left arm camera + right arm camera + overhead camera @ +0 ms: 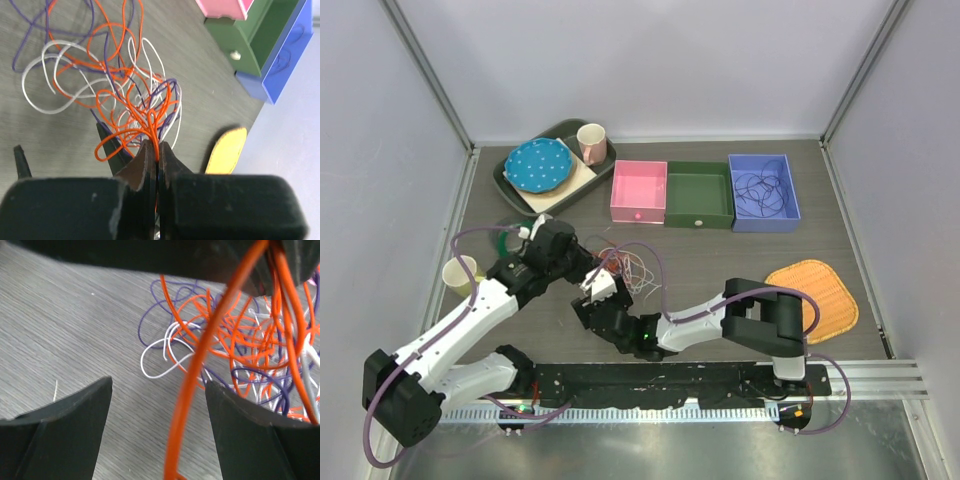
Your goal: Untangle the cables
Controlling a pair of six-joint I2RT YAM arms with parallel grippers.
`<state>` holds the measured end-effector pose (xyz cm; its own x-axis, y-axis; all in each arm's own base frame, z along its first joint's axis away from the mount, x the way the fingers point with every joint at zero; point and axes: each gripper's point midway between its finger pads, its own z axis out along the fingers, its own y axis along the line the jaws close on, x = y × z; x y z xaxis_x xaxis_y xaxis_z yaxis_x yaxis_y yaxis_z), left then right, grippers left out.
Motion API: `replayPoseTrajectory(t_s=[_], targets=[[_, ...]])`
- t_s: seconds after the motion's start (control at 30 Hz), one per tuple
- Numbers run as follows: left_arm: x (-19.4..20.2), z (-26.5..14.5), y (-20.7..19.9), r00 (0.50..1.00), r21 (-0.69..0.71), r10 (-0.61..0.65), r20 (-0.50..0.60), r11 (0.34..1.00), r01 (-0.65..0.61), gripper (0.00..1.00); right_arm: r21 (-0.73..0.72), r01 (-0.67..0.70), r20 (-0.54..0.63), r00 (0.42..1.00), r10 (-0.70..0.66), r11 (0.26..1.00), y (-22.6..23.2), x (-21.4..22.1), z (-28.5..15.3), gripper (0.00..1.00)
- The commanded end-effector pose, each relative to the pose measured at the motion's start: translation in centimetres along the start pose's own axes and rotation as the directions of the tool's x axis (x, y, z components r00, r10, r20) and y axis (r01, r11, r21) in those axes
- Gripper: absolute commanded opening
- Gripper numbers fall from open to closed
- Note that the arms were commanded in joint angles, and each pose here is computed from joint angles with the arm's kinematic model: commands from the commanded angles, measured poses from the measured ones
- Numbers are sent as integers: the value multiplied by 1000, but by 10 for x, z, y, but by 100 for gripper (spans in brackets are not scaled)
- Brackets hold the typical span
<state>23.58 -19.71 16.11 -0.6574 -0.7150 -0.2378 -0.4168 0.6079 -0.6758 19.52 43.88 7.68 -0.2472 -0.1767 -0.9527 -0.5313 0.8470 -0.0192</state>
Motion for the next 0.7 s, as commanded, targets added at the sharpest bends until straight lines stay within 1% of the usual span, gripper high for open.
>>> replayPoseTrajectory(t_s=[0.0, 0.07, 0.1, 0.17, 0.2, 0.23, 0.27, 0.3, 0.33, 0.37, 0.43, 0.47, 0.5, 0.53, 0.57, 0.6, 0.63, 0.67], targets=[[6, -7, -14, 1000, 67, -3, -28, 998, 5, 0, 25, -85, 81, 993, 82, 996, -7, -26, 25, 78], [6, -6, -14, 1000, 66, 0, -24, 998, 2, 0, 14, -68, 99, 993, 66, 998, -7, -27, 28, 67], [5, -6, -15, 1000, 64, 0, -25, 998, 2, 0, -5, -65, 101, 993, 65, 998, -3, -25, 29, 56], [6, -5, -15, 1000, 64, 2, -29, 998, 0, 0, -23, -76, 138, 987, 78, 997, -3, -28, 28, 51], [6, -5, -17, 1000, 70, 2, -28, 998, 0, 0, -48, -77, 149, 985, 83, 996, -1, -30, 27, 45], [6, -5, -16, 1000, 69, 0, -30, 998, 2, 0, -61, -96, 187, 977, 106, 993, 0, -38, 26, 43], [6, -4, -17, 1000, 67, -1, -30, 998, 3, 0, -61, -86, 191, 977, 96, 994, -3, -36, 24, 38], [6, -4, -17, 1000, 68, 3, -30, 998, -1, 0, -63, -88, 199, 975, 99, 994, -4, -38, 23, 26], [6, -3, -16, 1000, 65, 3, -28, 998, -1, 0, -72, -94, 203, 973, 107, 993, -4, -44, 19, 22], [4, -3, -17, 1000, 62, 7, -19, 998, -6, 0, -87, -109, 184, 975, 123, 990, -3, -40, 15, 19], [-2, -2, -16, 1000, 50, 24, 12, 998, -25, 0, -122, -117, 153, 979, 135, 986, -2, -45, 4, 7], [-6, -3, -18, 999, 48, 34, 30, 998, -35, 0, -135, -146, 127, 978, 163, 980, -5, -40, -3, 1], [-14, -1, -14, 997, 21, 39, 71, 999, -41, 0, -151, -167, 111, 976, 185, 974, -5, -40, -9, 1], [-17, -1, -13, 995, 9, 54, 86, 998, -55, 0, -147, -168, 72, 981, 180, 975, -10, -31, -15, 1], [-23, -2, -14, 992, 4, 62, 107, 998, -62, 0, -191, -200, 60, 975, 215, 961, -12, -40, -30, 1], [-33, 0, -10, 985, -27, 71, 157, 997, -68, 0, -207, -226, 21, 972, 235, 952, -12, -35, -40, 1], [-39, 1, -7, 980, -51, 82, 179, 996, -74, 0, -228, -252, 12, 965, 261, 941, -14, -39, -49, 1], [-47, 0, -5, 974, -70, 93, 206, 994, -81, 0, -283, -279, -4, 957, 289, 918, -16, -43, -66, 1]])
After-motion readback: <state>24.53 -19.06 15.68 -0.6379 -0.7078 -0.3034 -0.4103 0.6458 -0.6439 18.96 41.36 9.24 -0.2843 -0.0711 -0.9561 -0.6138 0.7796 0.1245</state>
